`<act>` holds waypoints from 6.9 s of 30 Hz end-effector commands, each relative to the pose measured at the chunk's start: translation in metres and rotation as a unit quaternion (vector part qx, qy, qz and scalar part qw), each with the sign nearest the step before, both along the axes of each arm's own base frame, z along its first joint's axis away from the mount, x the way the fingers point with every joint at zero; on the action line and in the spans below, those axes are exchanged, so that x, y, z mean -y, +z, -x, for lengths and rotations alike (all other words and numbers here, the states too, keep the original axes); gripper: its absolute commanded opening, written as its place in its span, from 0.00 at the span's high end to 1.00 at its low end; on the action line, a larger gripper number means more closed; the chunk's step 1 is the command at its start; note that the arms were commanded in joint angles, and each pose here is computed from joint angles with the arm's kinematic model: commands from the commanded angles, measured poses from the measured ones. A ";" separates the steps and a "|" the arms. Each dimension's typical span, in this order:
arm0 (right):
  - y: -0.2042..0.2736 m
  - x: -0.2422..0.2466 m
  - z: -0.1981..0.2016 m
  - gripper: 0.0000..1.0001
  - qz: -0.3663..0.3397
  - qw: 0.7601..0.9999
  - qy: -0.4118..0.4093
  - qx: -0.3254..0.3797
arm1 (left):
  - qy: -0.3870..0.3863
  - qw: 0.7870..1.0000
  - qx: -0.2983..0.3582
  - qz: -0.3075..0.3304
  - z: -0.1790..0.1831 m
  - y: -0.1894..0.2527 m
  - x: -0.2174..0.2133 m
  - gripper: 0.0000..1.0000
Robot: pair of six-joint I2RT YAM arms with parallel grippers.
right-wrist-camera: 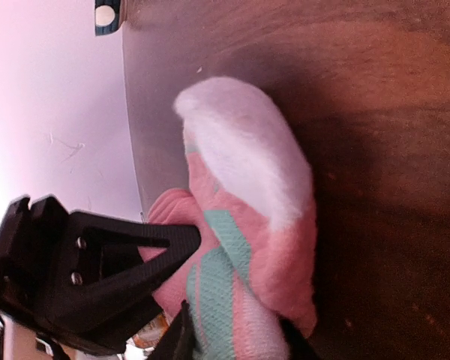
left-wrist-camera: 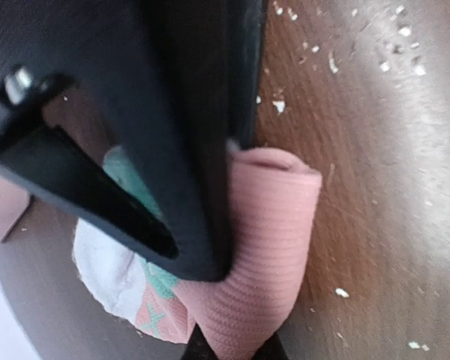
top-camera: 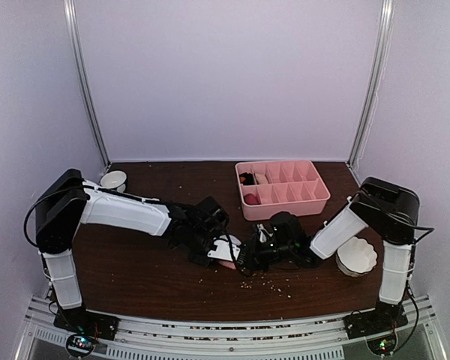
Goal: Roll the socks
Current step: Roll the sock at the center of the board.
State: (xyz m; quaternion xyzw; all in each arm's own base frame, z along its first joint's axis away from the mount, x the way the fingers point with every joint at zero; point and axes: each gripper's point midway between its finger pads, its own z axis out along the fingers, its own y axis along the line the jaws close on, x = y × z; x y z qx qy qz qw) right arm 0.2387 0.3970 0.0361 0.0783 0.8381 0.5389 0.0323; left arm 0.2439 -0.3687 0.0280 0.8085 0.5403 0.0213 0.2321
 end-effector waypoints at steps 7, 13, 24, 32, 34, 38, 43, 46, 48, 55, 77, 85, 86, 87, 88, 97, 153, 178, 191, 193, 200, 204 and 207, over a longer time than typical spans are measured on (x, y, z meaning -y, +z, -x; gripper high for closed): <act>0.063 0.103 -0.023 0.00 0.259 0.916 -0.024 0.306 | 0.037 0.944 -0.302 0.127 0.014 0.149 -0.010 1.00; 0.219 0.146 -0.020 0.01 0.248 0.772 -0.137 0.569 | 0.013 0.906 -0.391 0.160 0.029 0.210 -0.014 1.00; 0.301 0.062 0.048 0.01 0.084 0.728 0.086 0.675 | 0.006 0.891 -0.422 0.169 0.040 0.246 -0.014 1.00; 0.286 0.013 0.050 0.00 0.081 0.726 0.132 0.670 | 0.011 0.886 -0.434 0.163 0.044 0.242 -0.015 1.00; 0.286 0.005 0.044 0.00 0.082 0.727 0.122 0.671 | 0.013 0.885 -0.436 0.160 0.045 0.240 -0.015 1.00; 0.278 -0.010 0.029 0.00 0.099 0.732 0.116 0.664 | 0.015 0.884 -0.441 0.157 0.046 0.237 -0.016 1.00; 0.257 -0.022 0.031 0.13 0.098 0.735 0.152 0.653 | 0.007 0.880 -0.451 0.150 0.053 0.237 -0.019 1.00; 0.253 -0.023 0.041 0.30 0.071 0.738 0.183 0.646 | 0.002 0.874 -0.462 0.149 0.059 0.239 -0.022 1.00; 0.251 -0.024 0.046 0.45 0.059 0.742 0.201 0.637 | 0.000 0.873 -0.464 0.150 0.063 0.240 -0.024 1.00; 0.255 -0.030 0.056 1.00 0.025 0.759 0.217 0.614 | -0.001 0.875 -0.460 0.150 0.068 0.245 -0.030 0.94; 0.274 -0.024 0.007 1.00 0.117 0.776 0.074 0.615 | 0.160 0.938 -0.209 0.225 -0.033 0.284 -0.067 0.12; 0.272 -0.044 -0.016 1.00 0.123 0.834 0.011 0.538 | 0.067 0.968 0.020 0.242 -0.025 0.288 -0.032 0.02; 0.270 -0.046 -0.017 1.00 0.122 0.842 0.006 0.525 | 0.076 0.970 0.044 0.228 -0.032 0.285 -0.029 0.02; 0.268 -0.048 -0.018 1.00 0.119 0.850 0.003 0.513 | 0.079 0.971 0.067 0.215 -0.037 0.281 -0.026 0.02; 0.266 -0.050 -0.018 1.00 0.117 0.857 0.002 0.502 | 0.076 0.972 0.089 0.206 -0.040 0.279 -0.023 0.03; 0.263 -0.055 -0.021 1.00 0.098 0.891 -0.020 0.442 | 0.095 0.972 0.137 0.167 -0.047 0.267 -0.032 0.09; 0.261 -0.077 -0.036 1.00 -0.217 0.959 -0.087 0.158 | 0.026 0.982 0.172 0.080 -0.008 0.232 -0.067 0.02; 0.266 -0.095 -0.025 1.00 -0.234 0.961 -0.070 0.125 | 0.093 0.898 0.421 0.080 -0.081 0.284 -0.066 0.45; 0.261 -0.075 -0.028 0.60 -0.086 0.966 -0.039 0.240 | 0.160 0.945 0.247 0.142 -0.072 0.291 -0.076 1.00; 0.262 -0.061 -0.032 0.40 -0.036 0.956 -0.039 0.288 | 0.162 0.960 0.146 0.175 -0.061 0.294 -0.076 1.00; 0.286 -0.014 -0.026 0.00 0.051 0.881 -0.014 0.469 | 0.069 0.957 -0.114 0.256 0.017 0.318 -0.056 1.00; 0.339 0.007 0.020 0.01 -0.052 0.797 0.016 0.601 | 0.029 0.945 -0.201 0.255 0.049 0.322 -0.052 1.00; 0.361 0.016 0.044 0.01 -0.088 0.758 0.036 0.645 | 0.030 0.942 -0.227 0.245 0.053 0.318 -0.050 1.00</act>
